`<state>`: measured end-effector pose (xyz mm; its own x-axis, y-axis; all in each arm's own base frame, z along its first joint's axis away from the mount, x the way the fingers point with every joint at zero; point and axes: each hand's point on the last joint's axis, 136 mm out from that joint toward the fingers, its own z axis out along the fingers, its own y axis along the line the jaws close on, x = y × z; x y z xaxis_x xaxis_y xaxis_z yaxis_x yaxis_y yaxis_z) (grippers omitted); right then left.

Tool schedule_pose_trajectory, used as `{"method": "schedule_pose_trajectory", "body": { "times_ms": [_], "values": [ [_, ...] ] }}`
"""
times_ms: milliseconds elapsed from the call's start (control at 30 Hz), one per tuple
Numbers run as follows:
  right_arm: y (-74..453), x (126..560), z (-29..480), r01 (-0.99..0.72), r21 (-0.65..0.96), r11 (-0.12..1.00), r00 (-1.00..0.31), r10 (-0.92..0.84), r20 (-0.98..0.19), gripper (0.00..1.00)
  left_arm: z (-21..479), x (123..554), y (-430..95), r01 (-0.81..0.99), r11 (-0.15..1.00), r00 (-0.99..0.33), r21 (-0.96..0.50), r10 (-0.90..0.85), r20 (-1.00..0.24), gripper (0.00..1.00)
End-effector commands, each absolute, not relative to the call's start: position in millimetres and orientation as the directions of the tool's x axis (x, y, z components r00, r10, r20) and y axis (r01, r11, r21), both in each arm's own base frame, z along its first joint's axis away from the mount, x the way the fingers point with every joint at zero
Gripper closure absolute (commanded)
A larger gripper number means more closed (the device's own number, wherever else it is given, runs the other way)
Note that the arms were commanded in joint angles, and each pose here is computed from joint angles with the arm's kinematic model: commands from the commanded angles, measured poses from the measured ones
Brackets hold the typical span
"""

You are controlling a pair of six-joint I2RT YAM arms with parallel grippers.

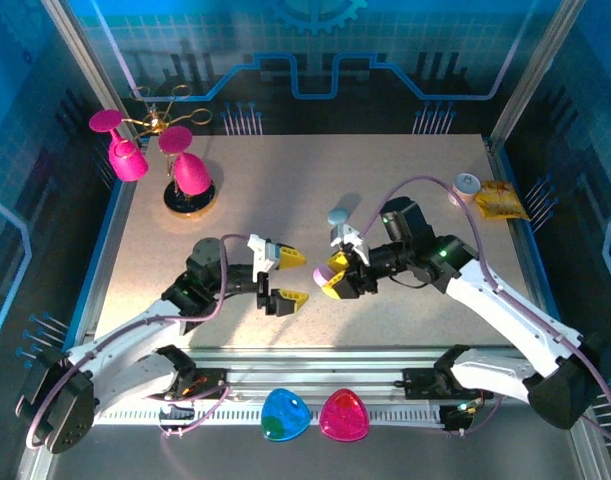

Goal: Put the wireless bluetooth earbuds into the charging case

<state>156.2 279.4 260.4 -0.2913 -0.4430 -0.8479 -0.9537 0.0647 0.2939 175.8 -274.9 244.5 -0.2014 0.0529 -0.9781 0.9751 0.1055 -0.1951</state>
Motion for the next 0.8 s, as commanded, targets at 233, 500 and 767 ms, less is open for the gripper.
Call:
{"method": "schedule_pose_trajectory", "body": {
  "times_ms": [233, 500, 767],
  "values": [
    [295.9, 144.7, 256.4, -0.955, 0.293, -0.033, -0.235, -0.514, -0.825, 0.87, 256.8, 151.5, -288.0, 0.974, -0.066, -0.212, -0.218, 0.093, -0.973, 0.26],
    [299.0, 144.3, 249.8, -0.954, 0.297, -0.039, -0.229, -0.546, -0.806, 0.87, 255.3, 147.3, -289.4, 0.966, -0.094, -0.229, -0.239, 0.108, -0.967, 0.37],
    [301.6, 143.9, 239.9, -0.951, 0.307, -0.038, -0.230, -0.576, -0.784, 0.87, 253.5, 147.0, -291.2, 0.963, -0.105, -0.238, -0.250, 0.115, -0.964, 0.47]
  ]
}}
